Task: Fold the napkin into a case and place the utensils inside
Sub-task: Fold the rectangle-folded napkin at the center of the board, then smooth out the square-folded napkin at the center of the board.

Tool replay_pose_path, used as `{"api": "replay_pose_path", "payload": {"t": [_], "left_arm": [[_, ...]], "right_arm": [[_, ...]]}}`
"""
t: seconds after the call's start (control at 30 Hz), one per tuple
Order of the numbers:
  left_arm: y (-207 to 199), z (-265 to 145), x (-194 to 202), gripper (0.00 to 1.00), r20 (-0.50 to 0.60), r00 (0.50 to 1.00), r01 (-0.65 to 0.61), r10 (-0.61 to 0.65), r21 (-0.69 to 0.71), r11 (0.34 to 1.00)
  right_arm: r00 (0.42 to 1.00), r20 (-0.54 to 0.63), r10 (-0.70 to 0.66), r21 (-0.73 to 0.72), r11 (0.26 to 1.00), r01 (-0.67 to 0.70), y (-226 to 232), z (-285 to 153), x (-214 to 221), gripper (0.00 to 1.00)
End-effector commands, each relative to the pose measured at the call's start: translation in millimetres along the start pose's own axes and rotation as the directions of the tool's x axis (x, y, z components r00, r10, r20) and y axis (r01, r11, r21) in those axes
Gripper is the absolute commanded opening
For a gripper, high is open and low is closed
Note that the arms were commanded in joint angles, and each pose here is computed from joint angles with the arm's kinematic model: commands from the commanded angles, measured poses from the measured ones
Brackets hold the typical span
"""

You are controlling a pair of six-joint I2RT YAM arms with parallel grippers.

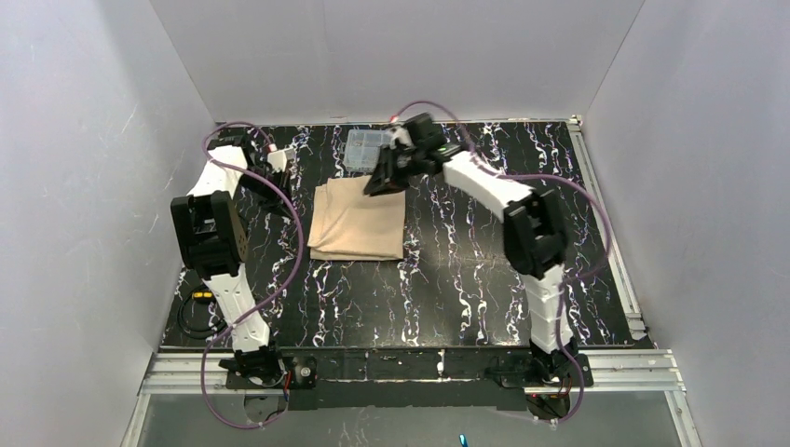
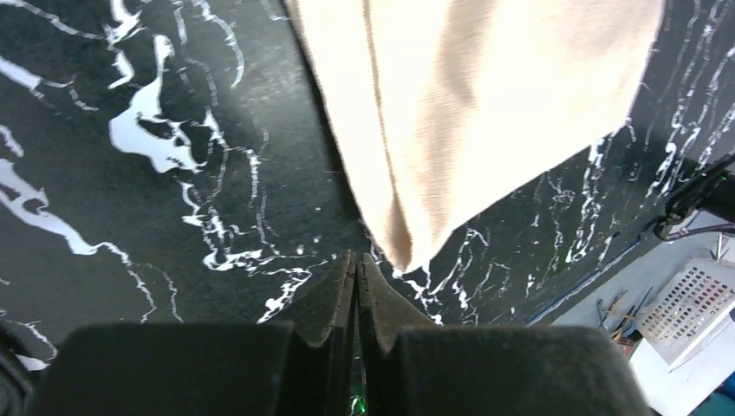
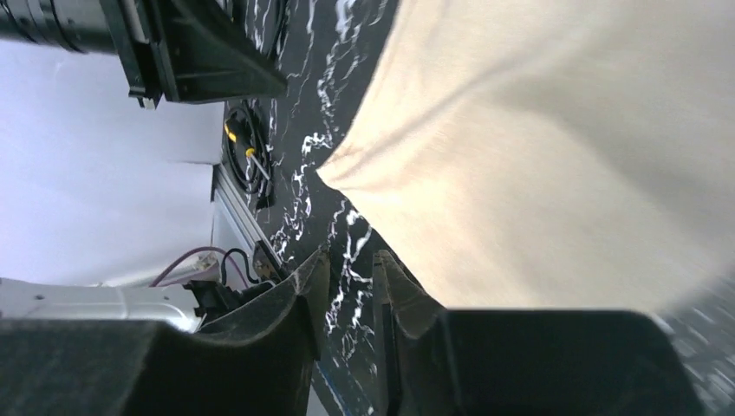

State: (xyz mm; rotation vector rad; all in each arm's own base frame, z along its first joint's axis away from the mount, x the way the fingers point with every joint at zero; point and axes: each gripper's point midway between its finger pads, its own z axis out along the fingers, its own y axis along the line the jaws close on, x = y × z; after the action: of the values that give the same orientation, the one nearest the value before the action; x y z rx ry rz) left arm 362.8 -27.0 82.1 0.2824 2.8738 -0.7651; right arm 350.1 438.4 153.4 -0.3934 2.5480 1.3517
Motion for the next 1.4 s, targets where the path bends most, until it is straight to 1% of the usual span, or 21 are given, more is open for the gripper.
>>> {"api": "replay_pose_path", "payload": {"t": [0.0, 0.1, 0.13, 0.3, 0.43, 0.57, 0.7, 0.77, 0.8, 0.9, 0.97, 1.07, 1.17, 1.23, 1.37], "left_arm": [[-52, -19, -3, 0.02, 0.026, 0.998, -0.061, 0.059, 0.08, 0.995], [-75, -9, 0, 0.02, -0.004, 0.994, -0.109, 0.11, 0.101, 0.989], [-89, -1, 2, 0.02, -0.023, 0.989, -0.142, 0.146, 0.113, 0.983], [-120, 30, 12, 0.02, -0.081, 0.969, -0.219, 0.232, 0.146, 0.965], [-124, 53, 22, 0.02, -0.13, 0.955, -0.247, 0.266, 0.146, 0.958], [-107, 73, 36, 0.02, -0.188, 0.941, -0.267, 0.281, 0.099, 0.959], [-75, 85, 52, 0.01, -0.243, 0.92, -0.317, 0.308, 0.0, 0.948], [-64, 88, 56, 0.01, -0.263, 0.91, -0.341, 0.321, -0.033, 0.94], [-60, 89, 58, 0.01, -0.271, 0.906, -0.349, 0.325, -0.047, 0.936], [-51, 91, 62, 0.01, -0.284, 0.898, -0.369, 0.335, -0.073, 0.927], [-48, 93, 66, 0.01, -0.293, 0.896, -0.371, 0.334, -0.081, 0.925], [-44, 95, 68, 0.01, -0.297, 0.894, -0.377, 0.336, -0.091, 0.922], [-41, 95, 69, 0.01, -0.301, 0.891, -0.383, 0.339, -0.101, 0.918], [-40, 94, 71, 0.01, -0.307, 0.888, -0.391, 0.344, -0.106, 0.915], [-34, 90, 75, 0.0, -0.321, 0.869, -0.432, 0.376, -0.123, 0.893]], "right_arm": [[0.999, 0.032, 0.009, -0.097, 0.995, -0.006, -9, -39, 1, 0.29], [0.998, -0.018, 0.055, -0.098, 0.994, -0.057, -32, -31, 28, 0.2], [0.997, -0.038, 0.072, -0.092, 0.993, -0.076, -40, -28, 37, 0.18], [0.986, -0.071, 0.15, -0.054, 0.987, -0.154, -78, -9, 70, 0.12], [0.977, -0.103, 0.189, 0.002, 0.982, -0.19, -104, 2, 92, 0.09], [0.972, -0.116, 0.205, 0.02, 0.979, -0.204, -112, 4, 101, 0.08], [0.971, -0.144, 0.19, 0.042, 0.982, -0.185, -111, -1, 104, 0.09], [0.972, -0.155, 0.179, 0.048, 0.984, -0.174, -108, -5, 103, 0.11], [0.972, -0.161, 0.173, 0.047, 0.985, -0.168, -106, -6, 102, 0.14], [0.979, -0.141, 0.145, 0.02, 0.989, -0.143, -91, -11, 89, 0.2], [0.984, -0.114, 0.134, -0.014, 0.991, -0.136, -78, -12, 76, 0.2], [0.985, -0.096, 0.144, -0.071, 0.986, -0.151, -59, -5, 70, 0.2], [0.98, -0.134, 0.144, -0.065, 0.986, -0.154, -60, 11, 85, 0.18], [0.97, -0.161, 0.181, -0.023, 0.982, -0.187, -79, 19, 105, 0.15], [0.956, -0.186, 0.227, 0.054, 0.974, -0.221, -107, 17, 133, 0.14]]}}
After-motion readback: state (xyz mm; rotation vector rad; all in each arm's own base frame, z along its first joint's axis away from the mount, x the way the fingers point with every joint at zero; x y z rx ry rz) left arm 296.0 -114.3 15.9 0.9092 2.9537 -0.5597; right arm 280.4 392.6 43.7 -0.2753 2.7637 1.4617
